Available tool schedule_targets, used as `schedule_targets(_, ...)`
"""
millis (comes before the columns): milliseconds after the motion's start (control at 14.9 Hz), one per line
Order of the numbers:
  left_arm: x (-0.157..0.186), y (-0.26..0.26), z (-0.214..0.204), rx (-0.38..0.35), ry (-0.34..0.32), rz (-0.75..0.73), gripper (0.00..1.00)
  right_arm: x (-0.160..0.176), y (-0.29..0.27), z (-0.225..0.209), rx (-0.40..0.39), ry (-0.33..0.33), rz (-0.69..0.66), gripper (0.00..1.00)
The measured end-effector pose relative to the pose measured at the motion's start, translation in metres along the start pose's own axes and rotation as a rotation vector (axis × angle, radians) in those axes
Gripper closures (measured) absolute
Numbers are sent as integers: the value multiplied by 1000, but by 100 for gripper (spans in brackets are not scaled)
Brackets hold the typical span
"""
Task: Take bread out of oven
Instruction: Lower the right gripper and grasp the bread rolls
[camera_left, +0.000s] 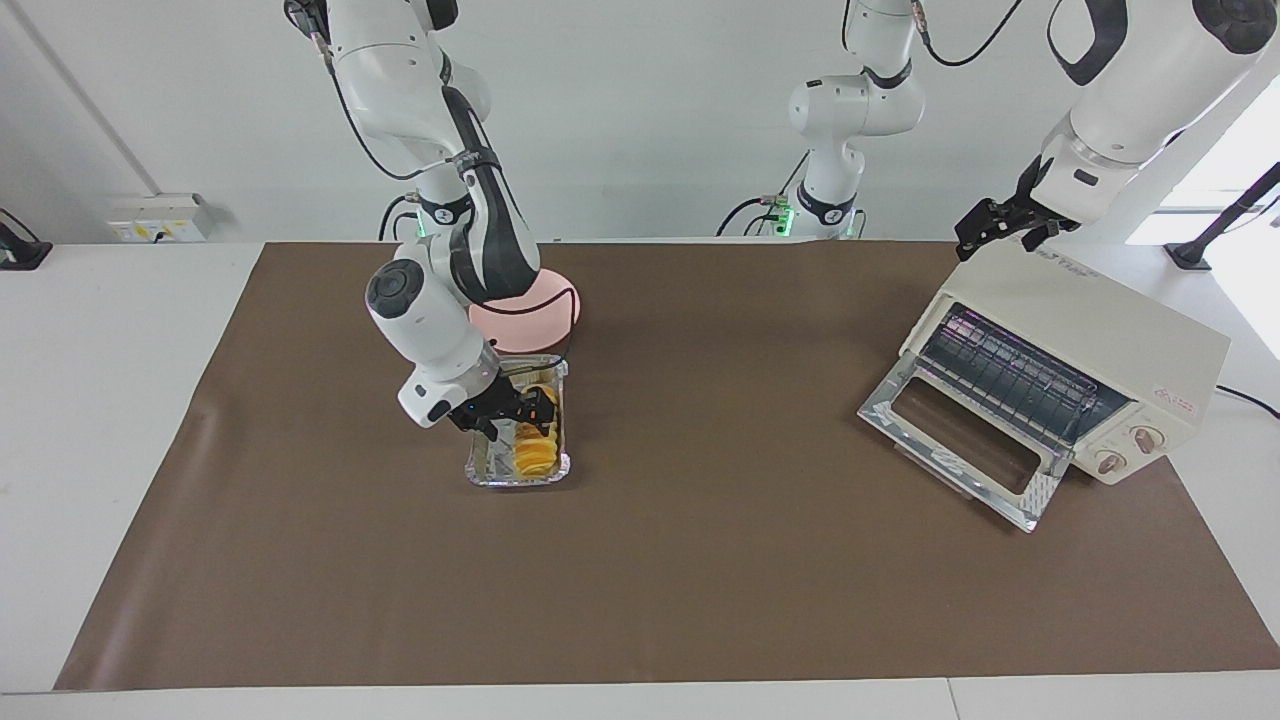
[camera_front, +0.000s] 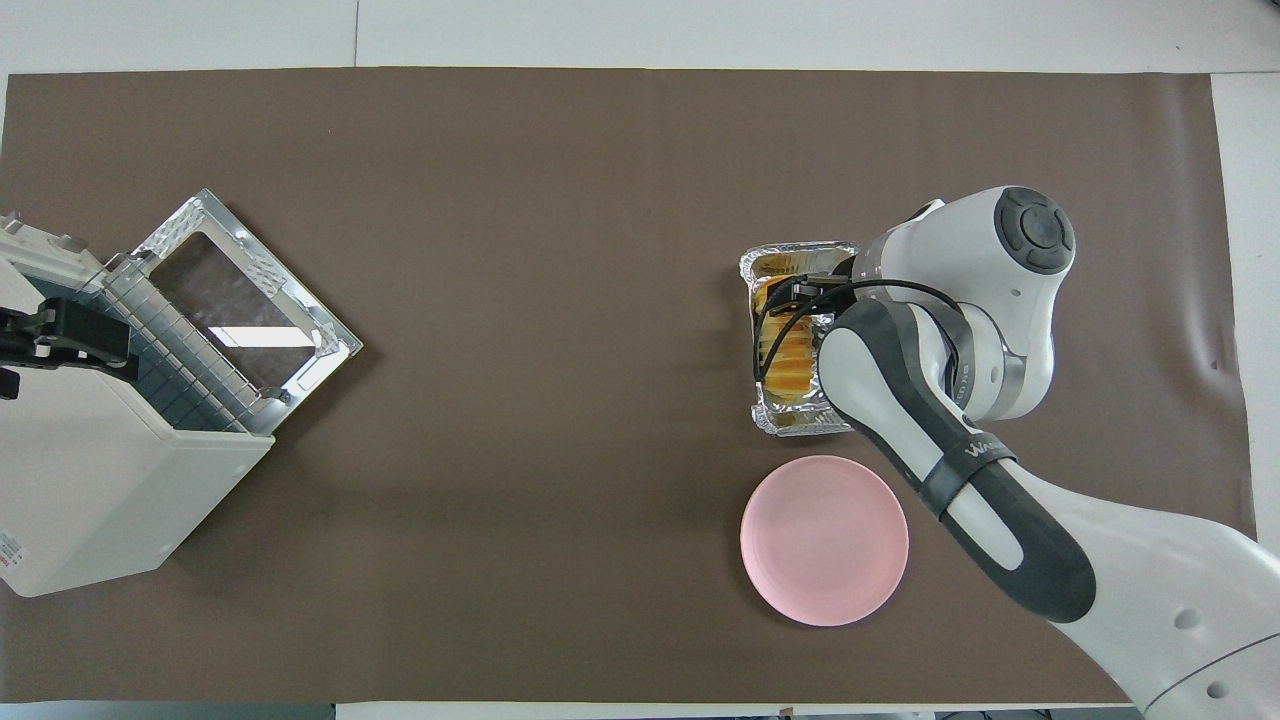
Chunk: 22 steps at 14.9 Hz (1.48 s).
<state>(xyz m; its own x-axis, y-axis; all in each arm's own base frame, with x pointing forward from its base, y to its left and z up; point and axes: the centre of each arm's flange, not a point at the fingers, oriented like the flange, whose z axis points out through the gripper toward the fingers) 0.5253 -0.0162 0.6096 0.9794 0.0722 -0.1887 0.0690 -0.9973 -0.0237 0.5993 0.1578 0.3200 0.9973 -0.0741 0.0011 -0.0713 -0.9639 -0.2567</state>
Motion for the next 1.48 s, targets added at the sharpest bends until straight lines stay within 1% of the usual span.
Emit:
schedule_targets(134, 0, 0, 0, 0, 0, 0, 0, -2, 1, 3, -2, -3, 1, 11)
schedule_targets(202, 0, 0, 0, 0, 0, 0, 0, -3, 2, 4, -3, -3, 2, 15)
schedule_targets(470, 0, 0, 0, 0, 0, 0, 0, -8, 0, 12, -5, 6, -2, 16)
schedule_targets(739, 0, 0, 0, 0, 0, 0, 0, -12, -2, 17, -8, -3, -8, 20)
schedule_targets(806, 0, 0, 0, 0, 0, 0, 0, -13, -4, 19, -8, -4, -10, 26)
schedule_targets(874, 0, 0, 0, 0, 0, 0, 0, -14, -5, 20, -8, -1, -12, 37)
schedule_targets(941, 0, 0, 0, 0, 0, 0, 0, -14, -5, 21, -8, 5, -13, 53)
schedule_targets(1142, 0, 0, 0, 0, 0, 0, 0, -15, -4, 21, -9, 6, -12, 81)
schedule_targets(1209, 0, 0, 0, 0, 0, 0, 0, -14, -4, 21, -9, 7, -11, 86)
schedule_targets(1344, 0, 0, 0, 0, 0, 0, 0, -13, -3, 18, -8, 4, -9, 87)
schedule_targets(1478, 0, 0, 0, 0, 0, 0, 0, -9, -7, 5, -4, -31, -13, 87)
